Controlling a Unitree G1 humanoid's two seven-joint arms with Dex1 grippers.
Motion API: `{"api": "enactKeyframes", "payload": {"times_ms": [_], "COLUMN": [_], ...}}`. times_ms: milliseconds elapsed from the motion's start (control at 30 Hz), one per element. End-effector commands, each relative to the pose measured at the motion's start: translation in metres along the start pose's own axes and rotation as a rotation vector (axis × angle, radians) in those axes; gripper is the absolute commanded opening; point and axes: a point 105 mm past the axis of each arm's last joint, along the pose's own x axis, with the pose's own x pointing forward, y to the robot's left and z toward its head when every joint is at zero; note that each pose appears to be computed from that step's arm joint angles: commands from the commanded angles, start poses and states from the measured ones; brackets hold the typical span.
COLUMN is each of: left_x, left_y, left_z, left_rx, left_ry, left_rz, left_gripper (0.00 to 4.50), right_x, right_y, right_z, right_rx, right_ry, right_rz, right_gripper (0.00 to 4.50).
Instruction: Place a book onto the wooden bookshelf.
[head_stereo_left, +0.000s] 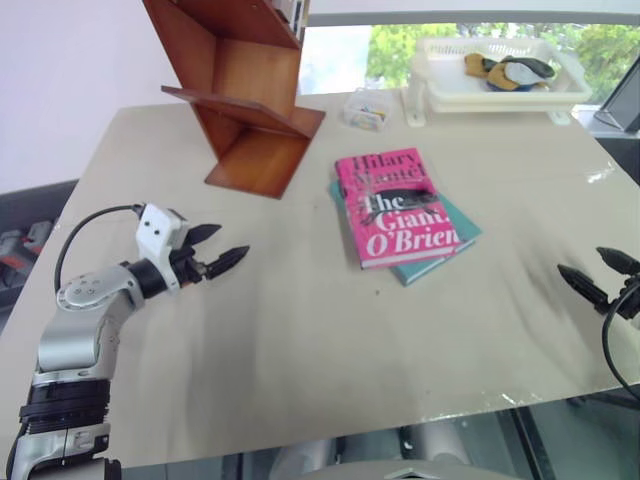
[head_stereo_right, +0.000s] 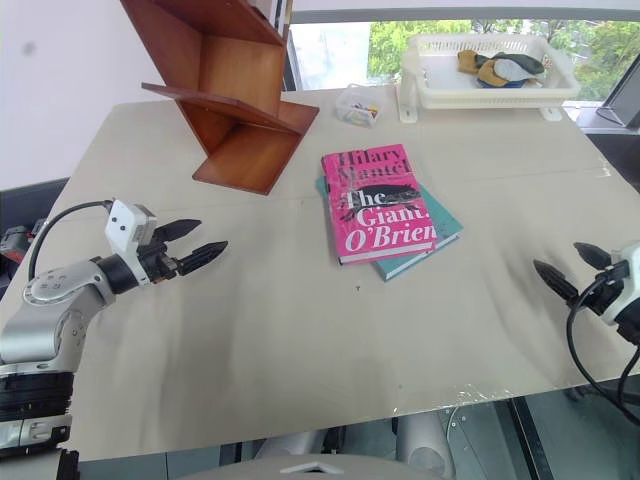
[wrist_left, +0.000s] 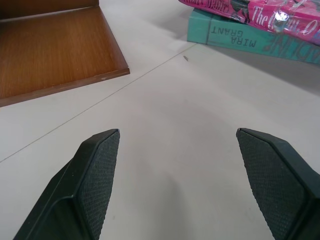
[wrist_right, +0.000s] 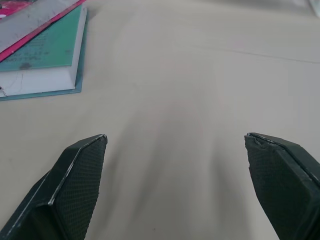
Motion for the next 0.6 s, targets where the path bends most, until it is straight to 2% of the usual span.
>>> {"api": "enactKeyframes", "payload": {"times_ms": [33, 167, 300, 467, 600], "left_x": [-0.004, -0.006, -0.013, -0.019, -0.023], "left_y": [0.005, 0.001, -0.007, -0.011, -0.014], "left_z": [0.015, 0.022, 0.035, 0.058, 0.068], "left_rx": [0.055, 0.047, 0.033, 0.082, 0.106], "left_ry": [-0.030, -0.052, -0.083, -0.138, -0.156], "left_rz": [0.007, -0.050, -0.151, -0.215, -0.242], "left_gripper": [3.92, 3.92, 3.92, 3.92, 3.92], "right_x": [0.001, 0.012, 0.031, 0.073, 0.103], "right_y": [-0.007, -0.006, -0.014, -0.007, 0.009], "right_z": [0.018, 0.024, 0.029, 0.046, 0.054], "right_rx": [-0.029, -0.021, -0.011, 0.107, 0.216], "right_ry": [-0.072, -0.109, -0.128, -0.213, -0.263], "right_rz": [-0.038, -0.051, -0.150, -0.202, -0.159], "right_gripper": [4.50, 4.50, 4.50, 4.50, 4.50]}}
